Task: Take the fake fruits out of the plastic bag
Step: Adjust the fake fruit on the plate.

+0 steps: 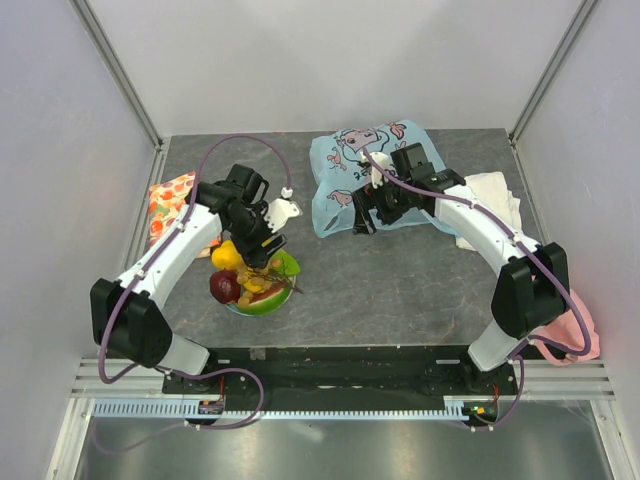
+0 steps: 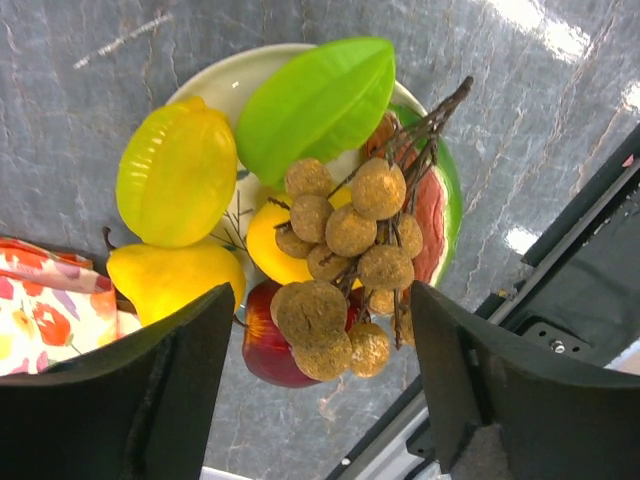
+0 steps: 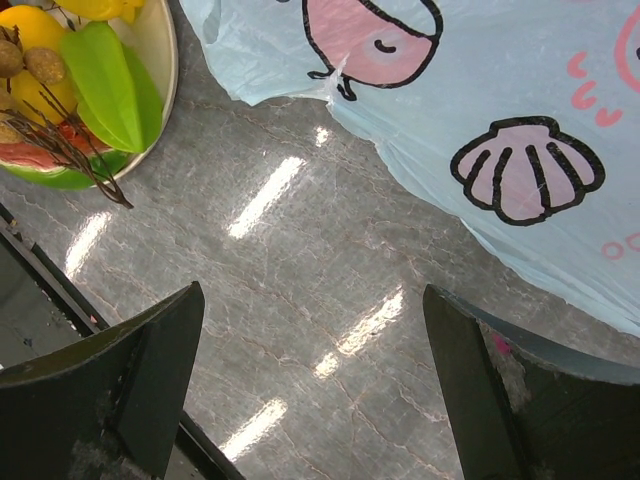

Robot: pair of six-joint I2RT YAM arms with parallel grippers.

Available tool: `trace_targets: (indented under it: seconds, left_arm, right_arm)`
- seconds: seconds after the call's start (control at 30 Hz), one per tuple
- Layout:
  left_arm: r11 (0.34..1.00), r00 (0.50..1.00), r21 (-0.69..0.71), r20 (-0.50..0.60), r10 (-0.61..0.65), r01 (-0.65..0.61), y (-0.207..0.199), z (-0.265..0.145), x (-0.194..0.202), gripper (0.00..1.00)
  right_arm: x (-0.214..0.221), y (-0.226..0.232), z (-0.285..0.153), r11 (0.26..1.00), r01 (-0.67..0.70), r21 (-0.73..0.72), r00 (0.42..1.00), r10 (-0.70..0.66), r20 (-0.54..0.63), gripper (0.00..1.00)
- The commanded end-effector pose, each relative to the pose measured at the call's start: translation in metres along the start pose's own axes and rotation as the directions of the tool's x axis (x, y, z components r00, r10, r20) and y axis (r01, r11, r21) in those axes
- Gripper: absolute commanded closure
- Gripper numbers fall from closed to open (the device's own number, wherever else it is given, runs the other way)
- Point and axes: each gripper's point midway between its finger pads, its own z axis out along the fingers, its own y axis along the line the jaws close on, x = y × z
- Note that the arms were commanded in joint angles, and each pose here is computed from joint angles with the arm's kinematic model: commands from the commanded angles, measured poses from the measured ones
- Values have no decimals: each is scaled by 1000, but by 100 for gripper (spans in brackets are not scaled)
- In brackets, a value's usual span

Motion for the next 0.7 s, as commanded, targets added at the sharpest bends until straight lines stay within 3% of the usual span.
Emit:
trace_targets:
  seconds: [0.0,0.27,0.37,0.67]
  left_arm:
    - [998,999,-42,-13,37,-38,5,-14,0,32]
    - [1000,998,-14,61,16,-15,-1,-29,-18,86]
    - [1000,993,13,120,12,-13,-11,-44,-29,98]
    - [999,988,11,145,-47,46,-11,-62,-24,98]
  right_arm:
    - [-11,4,-10,1000,0,-14,998,1,56,2]
    - [-14,4,-4,999,-22,-40,998,24,53,2]
    - [-13,5,-1,998,-29,-49,998,31,47,2]
    - [-15,4,10,996,-49,-70,998,51,28,2]
